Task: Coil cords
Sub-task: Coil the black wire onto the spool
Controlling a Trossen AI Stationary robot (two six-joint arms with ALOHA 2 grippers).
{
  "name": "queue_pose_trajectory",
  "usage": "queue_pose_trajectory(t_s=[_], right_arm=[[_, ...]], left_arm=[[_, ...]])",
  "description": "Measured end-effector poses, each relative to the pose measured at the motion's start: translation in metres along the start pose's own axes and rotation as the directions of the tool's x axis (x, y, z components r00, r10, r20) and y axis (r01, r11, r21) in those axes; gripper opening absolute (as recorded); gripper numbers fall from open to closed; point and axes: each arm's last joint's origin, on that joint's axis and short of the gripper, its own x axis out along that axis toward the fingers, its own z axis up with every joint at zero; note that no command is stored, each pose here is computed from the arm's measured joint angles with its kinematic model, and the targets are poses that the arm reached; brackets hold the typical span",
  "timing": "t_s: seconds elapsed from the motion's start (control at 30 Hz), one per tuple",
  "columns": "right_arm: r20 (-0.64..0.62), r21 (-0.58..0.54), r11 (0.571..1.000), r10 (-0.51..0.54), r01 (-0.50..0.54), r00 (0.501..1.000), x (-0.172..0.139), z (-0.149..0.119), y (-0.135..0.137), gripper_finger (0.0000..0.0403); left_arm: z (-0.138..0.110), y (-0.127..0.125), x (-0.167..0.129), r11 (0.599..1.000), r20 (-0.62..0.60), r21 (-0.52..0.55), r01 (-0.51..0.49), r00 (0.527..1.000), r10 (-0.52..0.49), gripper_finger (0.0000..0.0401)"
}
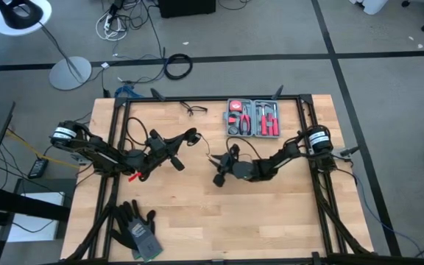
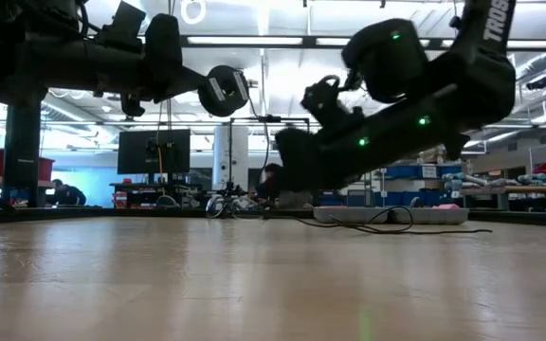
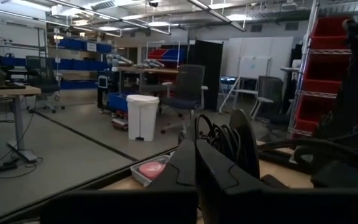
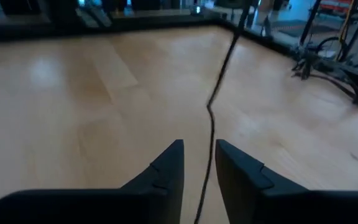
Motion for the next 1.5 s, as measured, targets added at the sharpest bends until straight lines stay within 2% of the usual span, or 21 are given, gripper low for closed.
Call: queue_pose_trajectory(t_s=[0.17,0.37,0.5,0.67,0.77,0.83,0.97,1.07,1.17,1.3,1.5], right_arm=[[-0.079,-0.041,0.999,0.021,-0.024,0.997,0.013,0.001,-0.003,0.0113],[-0.11,-0.042,0.999,0.013,-0.017,0.994,0.022,0.003,-0.013,0.0115],[-0.134,-0.027,0.996,0.078,-0.082,0.988,0.027,0.003,-0.019,0.0111],[-0.154,-0.01,0.996,0.091,-0.094,0.984,0.029,0.002,-0.023,0.0081],[-0.163,-0.015,0.996,0.089,-0.093,0.983,0.029,0.001,-0.023,0.0032],[-0.164,-0.019,0.995,0.094,-0.098,0.982,0.027,0.001,-0.02,0.001],[-0.151,-0.02,0.994,0.103,-0.107,0.983,0.031,0.012,-0.009,0.0005],[-0.221,-0.056,0.994,0.084,-0.098,0.972,0.041,0.017,-0.004,0.0003],[-0.319,-0.083,0.989,0.088,-0.121,0.944,0.059,0.011,0.002,0.0002],[-0.357,-0.094,0.986,0.097,-0.139,0.929,0.076,0.015,0.017,0.0002],[-0.362,-0.169,0.965,0.131,-0.203,0.923,0.076,0.029,0.034,0.0001]], left_arm=[[0.0,0.0,0.0,1.0,0.002,-0.003,0.0,1.0,0.0,0.0],[0.001,0.0,0.0,1.0,0.008,-0.009,-0.002,1.0,0.002,0.0],[0.002,0.0,0.0,1.0,0.017,-0.019,-0.002,1.0,0.003,0.0],[0.005,0.001,0.0,0.999,0.034,-0.039,-0.003,0.999,0.005,0.0],[0.005,0.001,0.0,0.999,0.035,-0.04,-0.003,0.999,0.005,0.0],[0.005,0.001,0.0,0.999,0.036,-0.041,-0.003,0.999,0.005,0.0],[0.005,0.001,0.0,0.998,0.037,-0.067,-0.004,0.999,0.006,0.0],[0.005,0.001,0.001,0.995,0.037,-0.102,-0.007,0.999,0.011,0.0],[0.007,-0.002,0.003,0.992,0.039,-0.124,-0.007,0.999,0.012,0.0],[0.006,-0.003,0.004,0.995,0.032,-0.103,-0.016,0.999,0.02,0.0],[-0.002,-0.002,0.004,0.999,-0.031,-0.019,-0.046,0.999,0.045,0.0]])
